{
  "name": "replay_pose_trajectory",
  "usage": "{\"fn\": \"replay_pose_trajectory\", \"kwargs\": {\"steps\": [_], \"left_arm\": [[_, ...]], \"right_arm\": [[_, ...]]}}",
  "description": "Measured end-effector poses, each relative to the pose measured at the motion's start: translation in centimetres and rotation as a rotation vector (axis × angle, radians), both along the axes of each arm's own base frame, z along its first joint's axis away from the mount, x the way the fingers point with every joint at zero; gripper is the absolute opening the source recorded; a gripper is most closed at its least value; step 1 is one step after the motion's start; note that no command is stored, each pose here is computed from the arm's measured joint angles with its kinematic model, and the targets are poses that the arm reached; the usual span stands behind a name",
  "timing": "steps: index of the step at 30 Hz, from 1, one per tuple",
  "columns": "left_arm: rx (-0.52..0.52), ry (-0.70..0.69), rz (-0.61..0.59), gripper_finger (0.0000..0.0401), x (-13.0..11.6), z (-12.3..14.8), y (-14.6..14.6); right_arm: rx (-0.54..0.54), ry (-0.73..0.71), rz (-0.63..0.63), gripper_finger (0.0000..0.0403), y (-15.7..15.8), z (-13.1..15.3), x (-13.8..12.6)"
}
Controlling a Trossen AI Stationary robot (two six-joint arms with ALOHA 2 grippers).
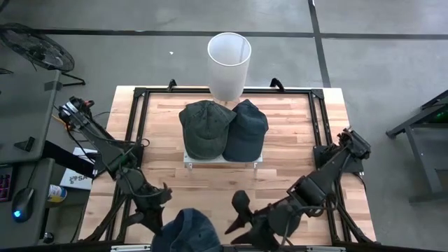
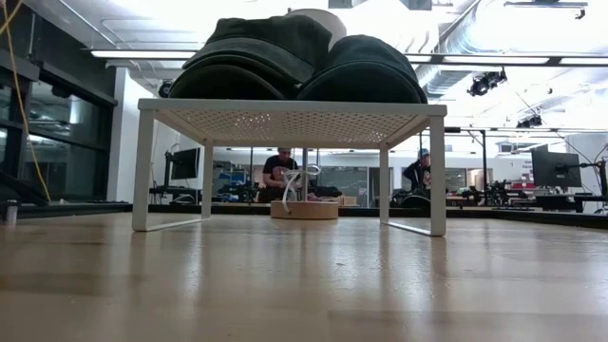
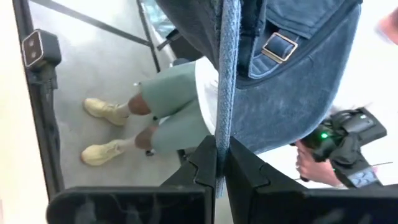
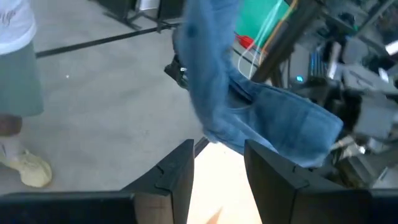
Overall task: Pick & Place hat
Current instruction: Stack the blue cap on the blue cap on the shelf
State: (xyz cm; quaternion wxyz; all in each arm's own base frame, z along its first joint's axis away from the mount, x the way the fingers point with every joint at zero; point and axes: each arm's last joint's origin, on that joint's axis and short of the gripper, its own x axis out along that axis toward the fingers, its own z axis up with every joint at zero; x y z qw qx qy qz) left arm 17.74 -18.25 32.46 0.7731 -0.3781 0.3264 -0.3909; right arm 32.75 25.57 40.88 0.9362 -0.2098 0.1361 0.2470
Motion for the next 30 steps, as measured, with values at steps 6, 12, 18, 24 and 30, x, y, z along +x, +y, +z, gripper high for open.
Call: {"fn": "replay_pose_trajectory", "kwargs": {"steps": [6,12,18,24,30], "left_arm": [[-0.046,-0.036,-0.013,0.0011,0.3,0.6,0.2],[-0.055,-0.044,-0.007,0.0011,0.3,0.7,0.1],[-0.055,-0.044,-0.006,0.0011,0.3,0.7,0.2],[-0.053,-0.045,0.008,0.0011,0.3,0.7,0.2],[-0.052,-0.044,0.016,0.0011,0.4,0.7,0.2]], "right_arm": [[-0.072,-0.034,0.049,0.0134,0.6,0.0,-0.5],[-0.121,-0.065,0.03,0.0134,0.2,0.1,-0.1],[-0.111,-0.096,0.045,0.0134,-0.3,0.1,0.7],[-0.09,-0.125,0.024,0.0134,-0.1,0.0,1.4],[-0.076,-0.115,0.021,0.0159,-0.1,-0.1,1.5]]}}
